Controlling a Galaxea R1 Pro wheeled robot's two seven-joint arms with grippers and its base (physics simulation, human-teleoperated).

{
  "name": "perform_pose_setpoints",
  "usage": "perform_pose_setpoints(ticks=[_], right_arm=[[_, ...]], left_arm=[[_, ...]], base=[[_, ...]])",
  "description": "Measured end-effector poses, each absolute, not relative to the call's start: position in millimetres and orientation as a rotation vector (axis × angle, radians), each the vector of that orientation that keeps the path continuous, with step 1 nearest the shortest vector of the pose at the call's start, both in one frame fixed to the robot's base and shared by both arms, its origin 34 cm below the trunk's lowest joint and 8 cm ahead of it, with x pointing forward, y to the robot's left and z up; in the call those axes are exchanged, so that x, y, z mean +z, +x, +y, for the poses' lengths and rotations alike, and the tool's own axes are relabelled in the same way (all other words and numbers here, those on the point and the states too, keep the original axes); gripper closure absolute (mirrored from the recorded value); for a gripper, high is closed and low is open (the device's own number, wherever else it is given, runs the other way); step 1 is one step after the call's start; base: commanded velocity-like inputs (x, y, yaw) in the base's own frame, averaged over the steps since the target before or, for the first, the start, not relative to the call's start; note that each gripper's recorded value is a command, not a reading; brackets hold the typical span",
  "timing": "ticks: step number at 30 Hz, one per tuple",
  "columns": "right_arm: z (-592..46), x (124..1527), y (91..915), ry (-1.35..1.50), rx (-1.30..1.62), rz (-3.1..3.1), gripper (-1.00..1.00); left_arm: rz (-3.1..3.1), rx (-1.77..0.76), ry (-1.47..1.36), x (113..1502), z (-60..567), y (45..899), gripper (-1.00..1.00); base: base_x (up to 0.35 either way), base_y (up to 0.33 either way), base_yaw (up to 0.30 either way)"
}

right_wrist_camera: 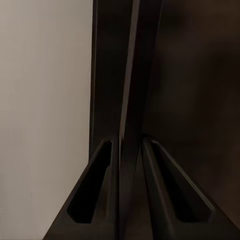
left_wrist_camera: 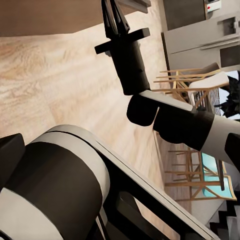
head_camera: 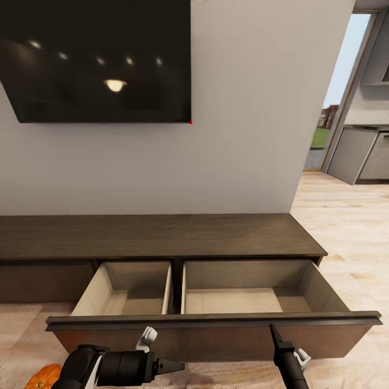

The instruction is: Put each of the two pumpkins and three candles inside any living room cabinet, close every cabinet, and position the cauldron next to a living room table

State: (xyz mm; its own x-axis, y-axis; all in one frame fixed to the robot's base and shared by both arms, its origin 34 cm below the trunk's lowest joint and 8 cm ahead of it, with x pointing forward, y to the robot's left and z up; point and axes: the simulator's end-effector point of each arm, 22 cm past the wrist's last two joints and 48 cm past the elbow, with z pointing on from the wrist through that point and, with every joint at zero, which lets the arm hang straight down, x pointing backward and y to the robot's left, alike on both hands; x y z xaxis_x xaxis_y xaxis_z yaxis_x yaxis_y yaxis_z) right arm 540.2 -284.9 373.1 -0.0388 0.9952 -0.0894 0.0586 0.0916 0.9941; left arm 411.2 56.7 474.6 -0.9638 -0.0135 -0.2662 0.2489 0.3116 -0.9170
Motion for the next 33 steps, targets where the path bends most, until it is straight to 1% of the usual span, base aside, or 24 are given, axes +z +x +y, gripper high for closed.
perform_pose_setpoints(ticks=[4,15,20,24,25,26,33], right_arm=[[-285,373,540,1.168,1.138,1.321,1.00],[-285,373,541,1.171,1.138,1.322,1.00],[-285,374,562,1.192,1.117,1.349,1.00],[-285,374,571,1.202,1.108,1.361,1.00],[-285,374,571,1.203,1.107,1.361,-1.00],[-279,377,543,1.148,1.156,1.328,-1.00],[-277,378,541,1.143,1.166,1.321,-1.00]], left_arm=[[2.353,-1.708,0.215,475,57,411,-1.00],[2.353,-1.708,0.216,475,57,411,-1.00],[2.352,-1.709,0.215,475,56,411,-1.00],[2.352,-1.709,0.215,475,56,411,-1.00],[2.352,-1.709,0.215,475,56,411,-1.00],[2.352,-1.709,0.215,475,56,411,-1.00],[2.352,-1.708,0.216,475,56,411,-1.00]], base=[[-0.112,0.000,0.000],[-0.014,0.000,0.000],[-0.200,0.000,0.000],[-0.052,0.000,0.000],[-0.014,0.000,0.000],[-0.007,0.000,0.000],[-0.002,0.000,0.000]])
